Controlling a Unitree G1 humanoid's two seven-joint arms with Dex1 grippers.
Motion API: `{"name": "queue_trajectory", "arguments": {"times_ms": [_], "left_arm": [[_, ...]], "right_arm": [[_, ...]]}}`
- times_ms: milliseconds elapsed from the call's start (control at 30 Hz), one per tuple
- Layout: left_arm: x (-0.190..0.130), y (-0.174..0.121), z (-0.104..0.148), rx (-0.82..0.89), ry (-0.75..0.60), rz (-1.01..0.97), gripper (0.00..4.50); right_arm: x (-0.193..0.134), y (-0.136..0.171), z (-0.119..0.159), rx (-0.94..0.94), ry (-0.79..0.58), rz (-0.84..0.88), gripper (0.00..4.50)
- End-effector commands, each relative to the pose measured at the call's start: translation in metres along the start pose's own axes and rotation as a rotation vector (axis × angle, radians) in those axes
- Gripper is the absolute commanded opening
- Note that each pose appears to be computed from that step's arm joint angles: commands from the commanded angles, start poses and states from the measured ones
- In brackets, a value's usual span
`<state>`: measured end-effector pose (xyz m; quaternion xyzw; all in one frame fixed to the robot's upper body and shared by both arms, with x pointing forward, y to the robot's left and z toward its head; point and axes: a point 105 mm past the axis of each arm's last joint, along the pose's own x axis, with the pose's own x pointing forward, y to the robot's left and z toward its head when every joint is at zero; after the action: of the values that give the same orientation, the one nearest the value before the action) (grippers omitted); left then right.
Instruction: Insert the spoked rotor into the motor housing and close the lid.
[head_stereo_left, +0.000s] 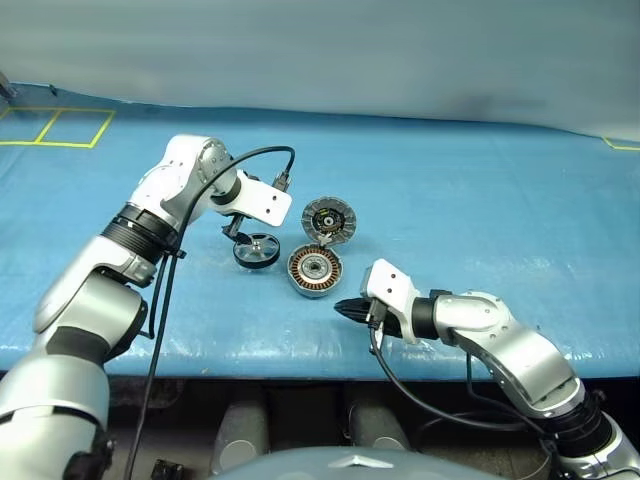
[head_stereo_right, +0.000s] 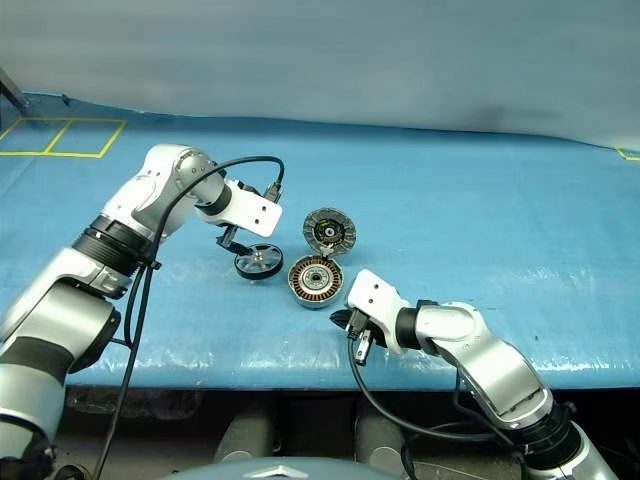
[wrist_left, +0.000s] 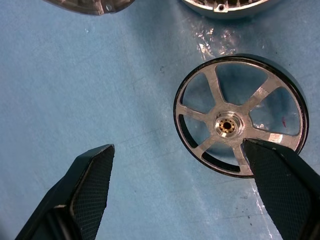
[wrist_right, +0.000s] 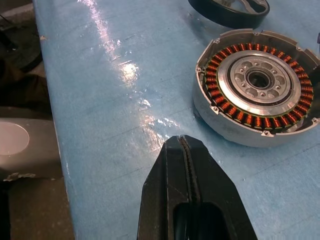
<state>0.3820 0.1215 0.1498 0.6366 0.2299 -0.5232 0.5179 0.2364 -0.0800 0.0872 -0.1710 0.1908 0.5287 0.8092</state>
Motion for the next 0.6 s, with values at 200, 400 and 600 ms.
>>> {"name": "queue_trajectory", "arguments": {"times_ms": [200, 400, 600], "left_arm": [[-0.003, 0.002, -0.003, 0.011, 0.018, 0.010, 3.23], [-0.001, 0.003, -0.004, 0.009, 0.027, 0.013, 3.23], [0.006, -0.016, -0.006, 0.014, 0.025, -0.080, 3.23]], "right_arm": [[-0.005, -0.002, 0.010, -0.027, -0.029, -0.023, 0.00], [-0.005, -0.001, 0.009, -0.027, -0.021, -0.024, 0.00], [-0.006, -0.001, 0.007, -0.022, -0.012, -0.031, 0.00]]}}
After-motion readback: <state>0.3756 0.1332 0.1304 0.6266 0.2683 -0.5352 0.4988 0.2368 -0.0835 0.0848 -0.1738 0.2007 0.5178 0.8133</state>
